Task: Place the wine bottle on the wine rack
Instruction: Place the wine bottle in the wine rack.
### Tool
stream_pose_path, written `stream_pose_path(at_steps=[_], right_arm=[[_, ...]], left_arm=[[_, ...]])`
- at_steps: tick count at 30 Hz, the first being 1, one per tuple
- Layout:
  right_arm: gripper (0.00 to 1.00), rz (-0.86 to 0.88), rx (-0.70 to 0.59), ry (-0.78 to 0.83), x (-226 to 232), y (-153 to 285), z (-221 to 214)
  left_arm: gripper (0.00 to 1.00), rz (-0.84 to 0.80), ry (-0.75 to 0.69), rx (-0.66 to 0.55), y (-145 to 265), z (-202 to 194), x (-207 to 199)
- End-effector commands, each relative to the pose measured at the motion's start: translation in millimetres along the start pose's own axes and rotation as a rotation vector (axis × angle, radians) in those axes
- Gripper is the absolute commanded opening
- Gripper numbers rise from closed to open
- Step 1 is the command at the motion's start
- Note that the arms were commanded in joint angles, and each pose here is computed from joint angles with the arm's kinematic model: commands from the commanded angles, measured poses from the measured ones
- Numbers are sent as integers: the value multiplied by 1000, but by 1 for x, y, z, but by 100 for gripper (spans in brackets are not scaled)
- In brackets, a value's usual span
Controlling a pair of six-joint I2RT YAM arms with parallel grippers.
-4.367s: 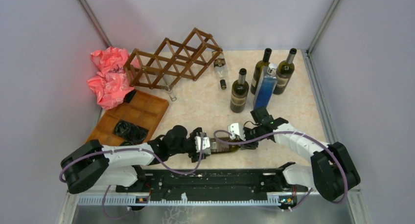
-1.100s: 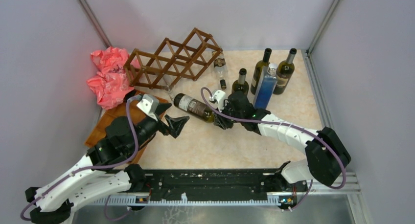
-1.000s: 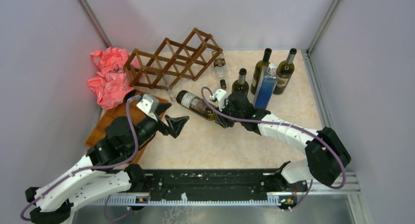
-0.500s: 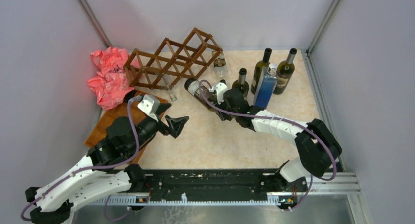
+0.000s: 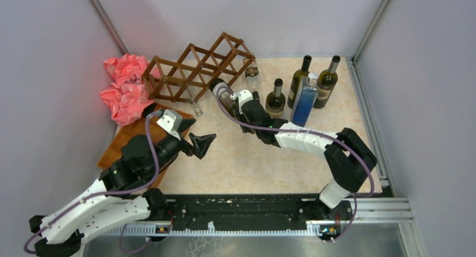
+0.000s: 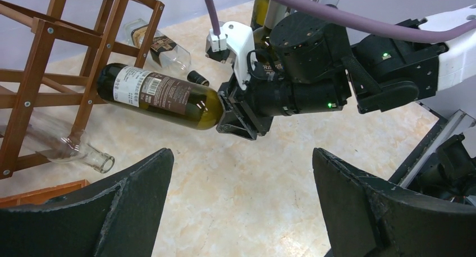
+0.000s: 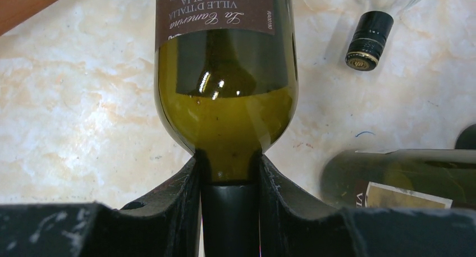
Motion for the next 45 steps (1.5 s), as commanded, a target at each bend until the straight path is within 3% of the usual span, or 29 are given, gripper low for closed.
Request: stream_pose_path(at_steps=[1,45], right_arm=[[0,-37,-246,-113,7,2,79],[0,-78,-279,-125,-4,-10,76]], left_arm=[[99,15,-2,-30,4,7,4],[99,-9,14,-37,6,5,0]])
Point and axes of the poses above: each gripper's point midway between its finger pads, its own y axis back along the fingers, its own x axis along the line the jaws close on, z = x × y, the point moved 1 cm from there along y, back along the fingers, and after that the axes turned 10 degrees about -y, right-handed, at the moved point
